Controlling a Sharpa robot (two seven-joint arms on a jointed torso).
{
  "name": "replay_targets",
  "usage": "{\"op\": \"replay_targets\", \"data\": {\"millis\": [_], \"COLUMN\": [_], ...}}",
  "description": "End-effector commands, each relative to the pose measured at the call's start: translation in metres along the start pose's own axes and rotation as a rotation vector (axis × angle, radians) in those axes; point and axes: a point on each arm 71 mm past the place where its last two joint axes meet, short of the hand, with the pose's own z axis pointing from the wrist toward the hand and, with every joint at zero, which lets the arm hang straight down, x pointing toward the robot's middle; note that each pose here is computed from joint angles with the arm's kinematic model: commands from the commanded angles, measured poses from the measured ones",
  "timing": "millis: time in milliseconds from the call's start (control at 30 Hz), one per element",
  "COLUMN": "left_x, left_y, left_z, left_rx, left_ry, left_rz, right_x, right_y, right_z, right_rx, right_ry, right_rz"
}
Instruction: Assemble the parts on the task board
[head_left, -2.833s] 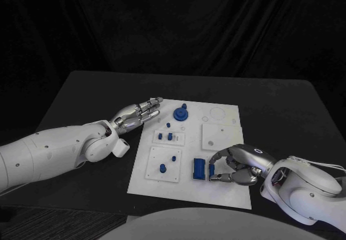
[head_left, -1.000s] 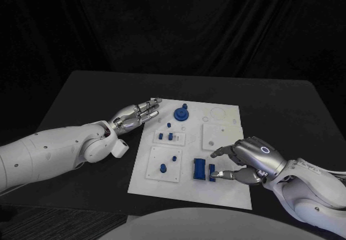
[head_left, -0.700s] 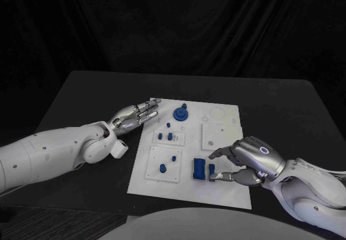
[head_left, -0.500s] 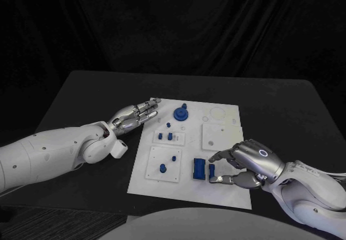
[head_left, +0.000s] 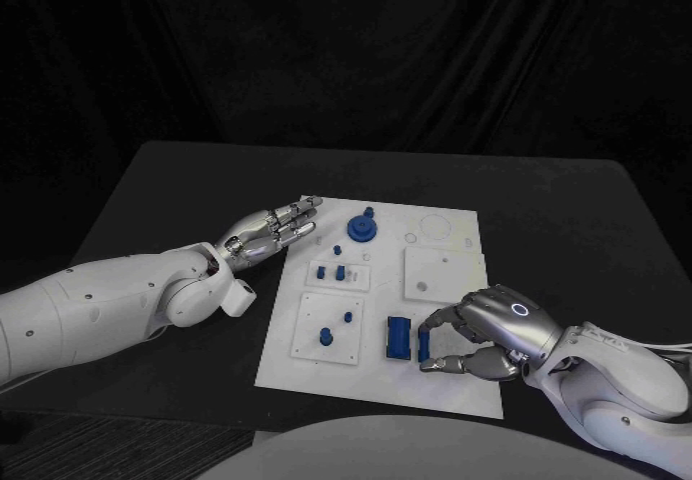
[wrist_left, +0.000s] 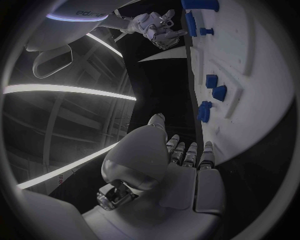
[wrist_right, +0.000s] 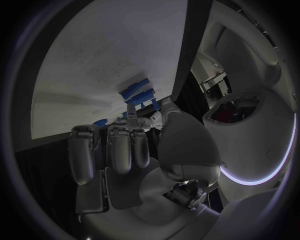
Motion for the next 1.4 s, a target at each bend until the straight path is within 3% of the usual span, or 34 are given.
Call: {"op": "replay_targets", "data": {"millis": [33,567,833,933,1067,1267,1400], "left_x": [0.002,0.0028,0.0032,0.0027,0.0019,-0.0031,-0.0077], "left_y": [-0.0014,-0.0008,-0.0012,-0.0023,-0.0048,-0.0133,-0.0207], "left_z": [0.0009,0.001,0.0009,-0.0006,-0.004,-0.0135,-0.0142], "left_rx": [0.022,0.019,0.024,0.032,0.049,0.088,0.125], "left_ry": [0.005,0.009,0.007,0.0,-0.016,-0.067,-0.114], "left_rz": [-0.005,-0.008,-0.007,-0.003,0.005,0.038,0.079], "right_x": [0.005,0.012,0.011,0.006,-0.009,-0.05,-0.071], "right_y": [-0.004,-0.007,-0.007,-0.01,-0.017,-0.043,-0.064], "right_z": [-0.001,0.0,0.0,-0.002,-0.009,-0.01,-0.009], "right_rx": [0.052,0.086,0.084,0.082,0.094,0.155,0.202], "right_ry": [0.053,0.112,0.09,0.027,-0.115,-0.367,-0.49], "right_rz": [-0.008,-0.018,-0.013,0.033,0.15,0.291,0.377]}}
